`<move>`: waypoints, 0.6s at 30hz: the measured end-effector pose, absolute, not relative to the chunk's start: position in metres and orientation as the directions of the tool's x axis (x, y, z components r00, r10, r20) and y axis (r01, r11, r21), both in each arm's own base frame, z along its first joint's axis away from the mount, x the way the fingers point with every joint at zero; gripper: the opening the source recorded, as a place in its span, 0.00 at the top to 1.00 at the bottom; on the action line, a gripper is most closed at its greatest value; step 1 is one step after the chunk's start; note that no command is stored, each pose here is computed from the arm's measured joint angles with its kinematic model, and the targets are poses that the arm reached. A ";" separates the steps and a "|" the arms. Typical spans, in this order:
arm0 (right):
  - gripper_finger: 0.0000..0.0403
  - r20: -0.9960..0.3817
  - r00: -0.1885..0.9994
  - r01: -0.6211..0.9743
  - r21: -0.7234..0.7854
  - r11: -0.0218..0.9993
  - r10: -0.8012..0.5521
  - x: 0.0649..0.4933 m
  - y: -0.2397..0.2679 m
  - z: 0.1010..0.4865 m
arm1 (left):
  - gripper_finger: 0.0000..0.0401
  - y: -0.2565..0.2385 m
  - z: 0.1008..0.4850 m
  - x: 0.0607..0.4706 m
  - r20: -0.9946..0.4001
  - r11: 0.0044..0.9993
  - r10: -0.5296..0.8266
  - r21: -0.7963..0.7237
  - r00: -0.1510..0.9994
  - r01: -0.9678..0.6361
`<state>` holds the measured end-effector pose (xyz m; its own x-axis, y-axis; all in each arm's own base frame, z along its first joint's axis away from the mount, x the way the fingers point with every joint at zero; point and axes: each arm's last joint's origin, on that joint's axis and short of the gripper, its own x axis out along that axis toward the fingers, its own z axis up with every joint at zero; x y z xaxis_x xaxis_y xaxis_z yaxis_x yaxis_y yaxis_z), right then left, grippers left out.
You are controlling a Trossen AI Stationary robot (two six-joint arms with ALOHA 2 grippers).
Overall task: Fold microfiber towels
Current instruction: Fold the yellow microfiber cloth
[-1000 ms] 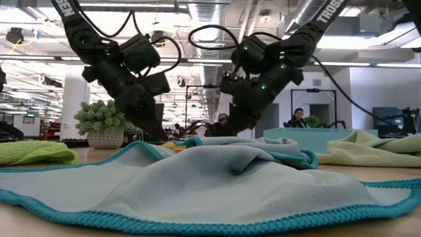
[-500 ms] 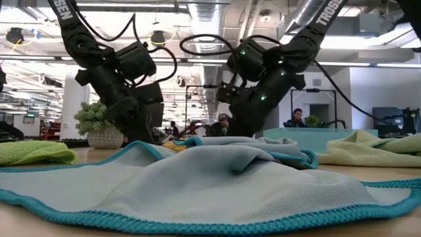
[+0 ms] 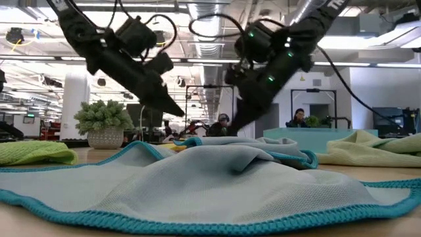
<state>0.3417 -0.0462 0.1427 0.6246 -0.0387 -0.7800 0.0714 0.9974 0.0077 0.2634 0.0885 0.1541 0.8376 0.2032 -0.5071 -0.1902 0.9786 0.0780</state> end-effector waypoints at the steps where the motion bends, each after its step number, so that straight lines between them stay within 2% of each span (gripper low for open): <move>1: 1.00 -0.785 0.618 0.084 0.013 0.996 -0.042 0.338 -0.044 0.137 | 1.00 0.092 0.149 0.269 -0.506 0.978 0.208 0.079 0.837 -0.195; 5: 1.00 -0.758 0.649 0.137 0.025 0.990 -0.070 0.332 -0.044 0.128 | 1.00 0.114 0.134 0.298 -0.522 0.973 0.229 0.101 0.821 -0.207; 10: 1.00 -0.743 0.664 0.150 0.023 0.988 -0.084 0.330 -0.045 0.125 | 1.00 0.132 0.115 0.328 -0.623 0.971 0.236 0.122 0.745 -0.206; 13: 1.00 -0.746 0.660 0.154 0.019 0.988 -0.088 0.330 -0.045 0.125 | 1.00 0.135 0.106 0.333 -0.679 0.968 0.247 0.142 0.691 -0.207; 18: 1.00 -0.755 0.648 0.164 0.012 0.986 -0.098 0.326 -0.048 0.122 | 1.00 0.136 0.104 0.334 -0.688 0.958 0.282 0.169 0.669 -0.231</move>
